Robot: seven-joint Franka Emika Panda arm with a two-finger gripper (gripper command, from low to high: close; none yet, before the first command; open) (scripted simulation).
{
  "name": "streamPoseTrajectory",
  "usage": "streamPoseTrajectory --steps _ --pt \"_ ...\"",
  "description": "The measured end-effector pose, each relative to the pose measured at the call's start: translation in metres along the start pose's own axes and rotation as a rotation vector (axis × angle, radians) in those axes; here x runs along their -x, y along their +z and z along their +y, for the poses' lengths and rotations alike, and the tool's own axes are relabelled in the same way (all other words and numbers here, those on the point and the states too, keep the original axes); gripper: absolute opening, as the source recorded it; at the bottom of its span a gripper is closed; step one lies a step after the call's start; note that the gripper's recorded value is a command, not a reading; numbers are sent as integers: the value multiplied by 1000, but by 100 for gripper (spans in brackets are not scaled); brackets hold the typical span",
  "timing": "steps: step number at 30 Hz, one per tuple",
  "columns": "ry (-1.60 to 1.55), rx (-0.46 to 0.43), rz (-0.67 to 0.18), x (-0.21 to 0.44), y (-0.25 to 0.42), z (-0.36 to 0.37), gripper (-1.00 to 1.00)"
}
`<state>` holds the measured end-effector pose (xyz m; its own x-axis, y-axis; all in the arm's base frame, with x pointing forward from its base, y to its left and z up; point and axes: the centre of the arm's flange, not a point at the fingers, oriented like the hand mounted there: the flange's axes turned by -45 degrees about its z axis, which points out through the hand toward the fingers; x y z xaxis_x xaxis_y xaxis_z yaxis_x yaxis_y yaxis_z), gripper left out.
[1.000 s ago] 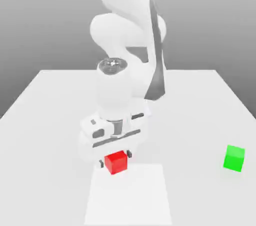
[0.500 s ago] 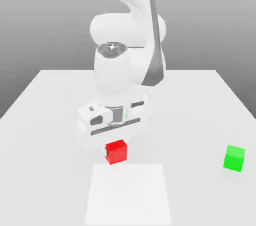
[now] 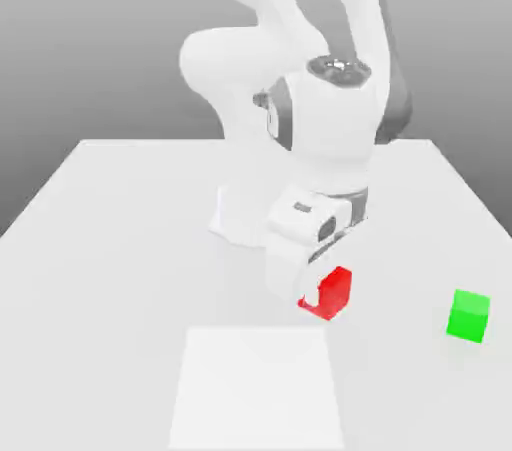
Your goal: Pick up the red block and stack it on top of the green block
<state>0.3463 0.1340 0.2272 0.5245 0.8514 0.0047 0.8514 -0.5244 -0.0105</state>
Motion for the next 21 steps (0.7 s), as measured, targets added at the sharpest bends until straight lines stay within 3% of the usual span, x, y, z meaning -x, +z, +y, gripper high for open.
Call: streamPoseTrajectory --steps 13,17,18,21 --pt "-556 9 -8 -126 -8 -161 -100" --pt "-523 10 -8 -126 32 -146 -100" --pt "-524 10 -8 -125 42 -146 100" --pt "-524 10 -8 -125 42 -146 100"
